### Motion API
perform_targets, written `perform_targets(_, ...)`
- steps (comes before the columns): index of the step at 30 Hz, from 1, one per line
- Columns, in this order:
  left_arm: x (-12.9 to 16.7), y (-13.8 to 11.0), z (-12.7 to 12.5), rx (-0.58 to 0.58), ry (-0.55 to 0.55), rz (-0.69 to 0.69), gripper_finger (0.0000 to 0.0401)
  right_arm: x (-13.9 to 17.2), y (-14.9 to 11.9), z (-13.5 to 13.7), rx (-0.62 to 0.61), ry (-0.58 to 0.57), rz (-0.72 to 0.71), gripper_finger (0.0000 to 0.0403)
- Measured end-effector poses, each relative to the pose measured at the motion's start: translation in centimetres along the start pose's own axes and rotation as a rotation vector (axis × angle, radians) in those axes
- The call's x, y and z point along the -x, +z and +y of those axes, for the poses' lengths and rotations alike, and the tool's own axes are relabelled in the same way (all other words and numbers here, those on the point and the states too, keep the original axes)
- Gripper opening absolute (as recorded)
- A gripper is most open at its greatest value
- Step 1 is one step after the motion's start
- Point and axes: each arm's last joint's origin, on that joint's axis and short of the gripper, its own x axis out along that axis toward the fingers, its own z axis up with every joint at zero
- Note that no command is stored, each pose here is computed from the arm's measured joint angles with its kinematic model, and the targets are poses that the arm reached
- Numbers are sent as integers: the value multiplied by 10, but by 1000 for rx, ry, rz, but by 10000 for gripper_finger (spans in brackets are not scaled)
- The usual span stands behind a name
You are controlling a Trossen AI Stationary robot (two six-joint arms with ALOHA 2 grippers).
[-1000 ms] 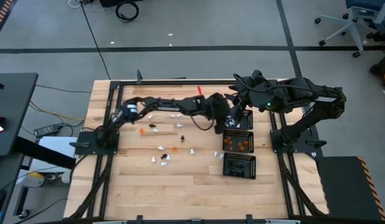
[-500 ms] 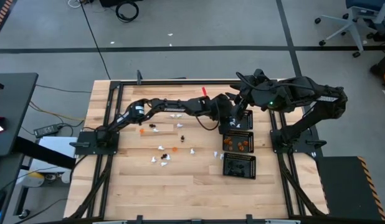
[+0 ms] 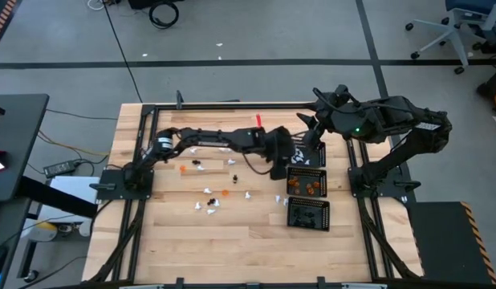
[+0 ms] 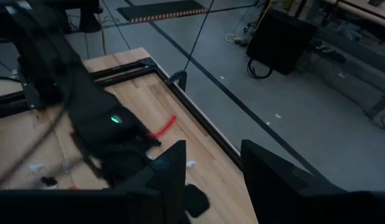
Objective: Sort Halloween decoration
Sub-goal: Put the orange pumpkin toy into the center black bin
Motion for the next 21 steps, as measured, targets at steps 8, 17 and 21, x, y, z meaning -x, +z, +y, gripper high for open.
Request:
perform_targets(8,55,-54,-9,123,18,-17,86,0,-1,-1,-10,3,9,158)
perform_targets(17,151,-136,-35,274,113,1,60,0,-2,-1,37,12,20,158)
perform_targets(21,185,-182,-37,429,132,107,60,0,-2,0,36,27,24,158)
